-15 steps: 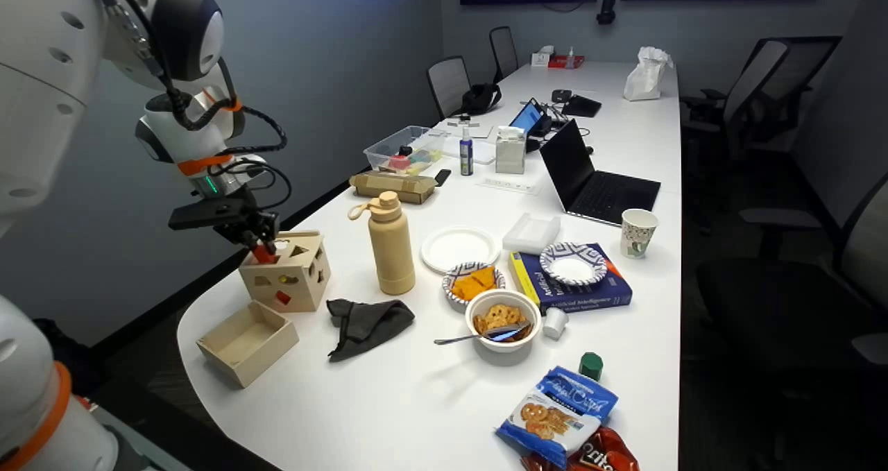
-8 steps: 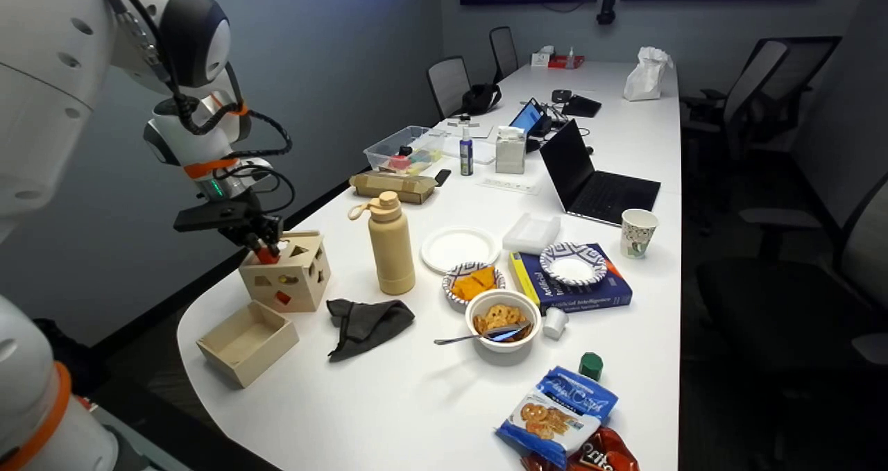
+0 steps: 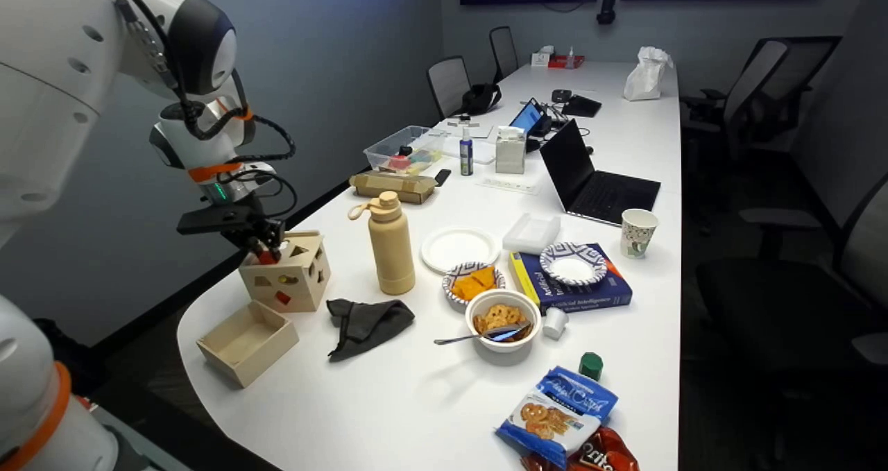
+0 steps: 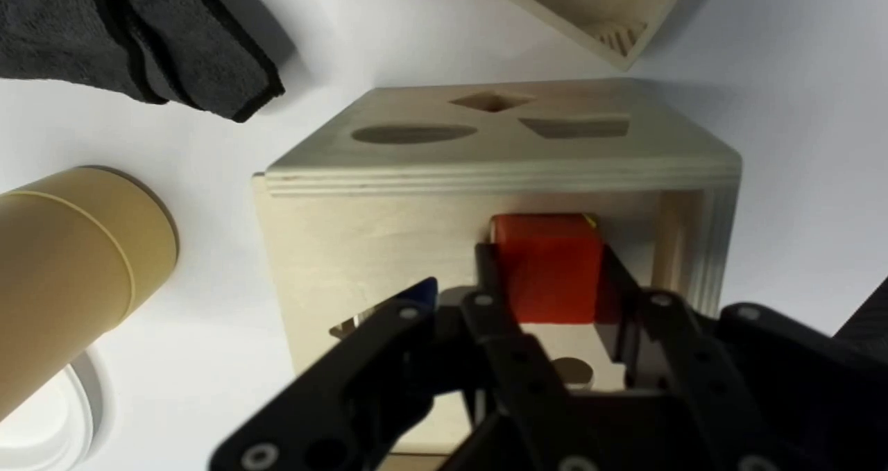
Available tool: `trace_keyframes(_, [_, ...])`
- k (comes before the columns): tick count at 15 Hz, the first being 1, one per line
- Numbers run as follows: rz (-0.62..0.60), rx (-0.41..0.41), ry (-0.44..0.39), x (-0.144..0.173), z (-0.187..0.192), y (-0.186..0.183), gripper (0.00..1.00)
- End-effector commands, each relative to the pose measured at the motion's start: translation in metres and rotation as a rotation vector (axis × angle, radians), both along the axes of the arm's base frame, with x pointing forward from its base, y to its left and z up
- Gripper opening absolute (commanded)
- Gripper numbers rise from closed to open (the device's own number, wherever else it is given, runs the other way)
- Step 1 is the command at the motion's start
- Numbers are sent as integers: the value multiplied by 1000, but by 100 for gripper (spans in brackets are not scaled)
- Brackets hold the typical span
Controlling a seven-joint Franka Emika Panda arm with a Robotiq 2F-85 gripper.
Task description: Remove the orange block from the wooden box and put it in the shape sorter through the square opening
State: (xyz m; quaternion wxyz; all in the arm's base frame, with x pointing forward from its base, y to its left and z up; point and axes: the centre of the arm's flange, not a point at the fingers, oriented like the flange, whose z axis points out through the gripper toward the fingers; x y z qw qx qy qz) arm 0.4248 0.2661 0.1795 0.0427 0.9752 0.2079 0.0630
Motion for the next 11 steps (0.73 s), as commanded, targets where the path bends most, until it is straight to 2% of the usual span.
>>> trace_keyframes(1, [-17, 6, 14, 4, -2, 8, 58])
trace_keyframes(2, [-17, 7, 12, 3, 0, 8, 59])
trace_keyframes(6, [-22, 14, 25, -5, 8, 10, 89])
trace_keyframes(8, [-18, 19, 27, -14, 17, 13, 100])
trace_keyframes(11, [-22, 29, 41, -26, 29, 23, 100])
